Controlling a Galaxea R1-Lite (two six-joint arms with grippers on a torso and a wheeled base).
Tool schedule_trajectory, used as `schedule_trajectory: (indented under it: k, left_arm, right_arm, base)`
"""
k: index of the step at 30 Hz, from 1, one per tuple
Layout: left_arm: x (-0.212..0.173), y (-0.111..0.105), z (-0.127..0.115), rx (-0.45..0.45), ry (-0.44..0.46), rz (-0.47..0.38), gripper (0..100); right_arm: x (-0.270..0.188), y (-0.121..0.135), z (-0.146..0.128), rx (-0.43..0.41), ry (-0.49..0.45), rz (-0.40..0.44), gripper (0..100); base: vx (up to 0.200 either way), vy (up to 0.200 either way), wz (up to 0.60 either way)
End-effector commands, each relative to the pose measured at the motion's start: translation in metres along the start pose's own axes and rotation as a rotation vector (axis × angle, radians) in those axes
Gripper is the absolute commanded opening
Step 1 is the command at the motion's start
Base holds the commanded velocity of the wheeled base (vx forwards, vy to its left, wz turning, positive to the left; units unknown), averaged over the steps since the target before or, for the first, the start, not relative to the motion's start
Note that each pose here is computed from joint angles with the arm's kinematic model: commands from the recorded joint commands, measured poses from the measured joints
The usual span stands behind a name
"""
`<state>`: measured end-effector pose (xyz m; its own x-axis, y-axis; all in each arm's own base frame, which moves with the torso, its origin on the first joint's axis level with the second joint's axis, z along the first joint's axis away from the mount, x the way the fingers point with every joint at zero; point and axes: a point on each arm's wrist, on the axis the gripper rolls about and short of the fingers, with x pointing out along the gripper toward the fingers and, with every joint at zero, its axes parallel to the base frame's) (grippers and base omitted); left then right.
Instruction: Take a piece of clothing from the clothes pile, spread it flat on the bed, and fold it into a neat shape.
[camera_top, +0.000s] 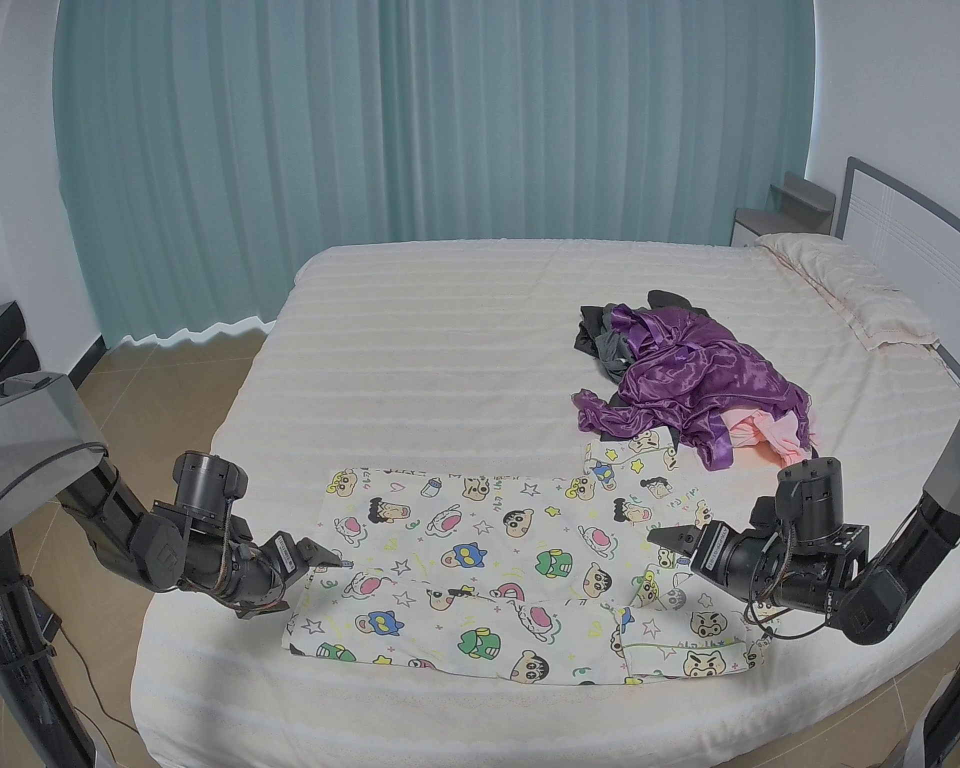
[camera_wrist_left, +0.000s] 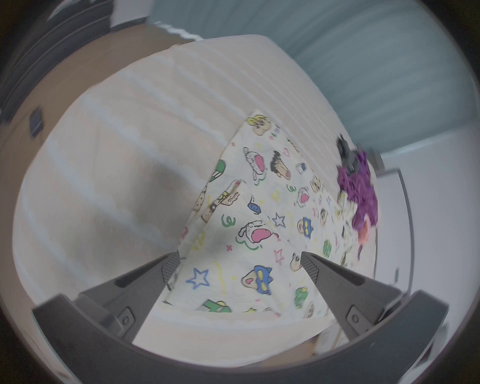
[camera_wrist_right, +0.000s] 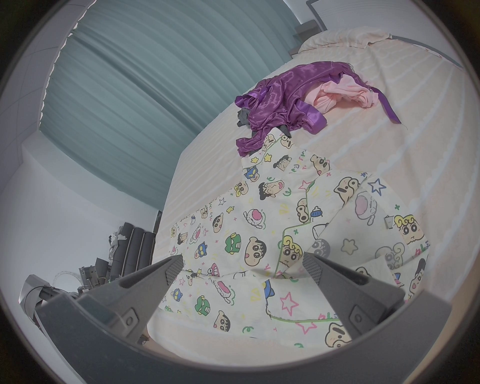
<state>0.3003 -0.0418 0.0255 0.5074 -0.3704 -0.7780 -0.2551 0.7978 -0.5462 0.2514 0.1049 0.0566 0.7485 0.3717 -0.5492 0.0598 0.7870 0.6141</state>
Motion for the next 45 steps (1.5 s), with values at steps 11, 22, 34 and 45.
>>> schedule_trajectory:
  k: [11, 22, 34, 45]
  left_arm:
    - [0.01, 0.043, -0.002, 0.388, 0.108, -0.137, 100]
    - [0.019, 0.043, 0.0, 0.42, 0.117, -0.139, 100]
    - [0.024, 0.038, -0.005, 0.439, 0.135, -0.134, 0]
    - [0.024, 0.039, -0.008, 0.439, 0.114, -0.026, 0]
  right_arm:
    - [-0.011, 0.0, -0.001, -0.012, 0.034, 0.052, 100]
    - [-0.01, 0.0, -0.002, -0.014, 0.041, 0.05, 100]
    - [-0.01, 0.0, -0.002, -0.013, 0.043, 0.051, 100]
    - [-0.011, 0.0, 0.002, -0.002, 0.038, 0.065, 100]
  base:
    - [0.0, 0.0, 0.0]
    - [0.0, 0.0, 0.0]
    - [0.0, 0.0, 0.0]
    - [0.0, 0.0, 0.0]
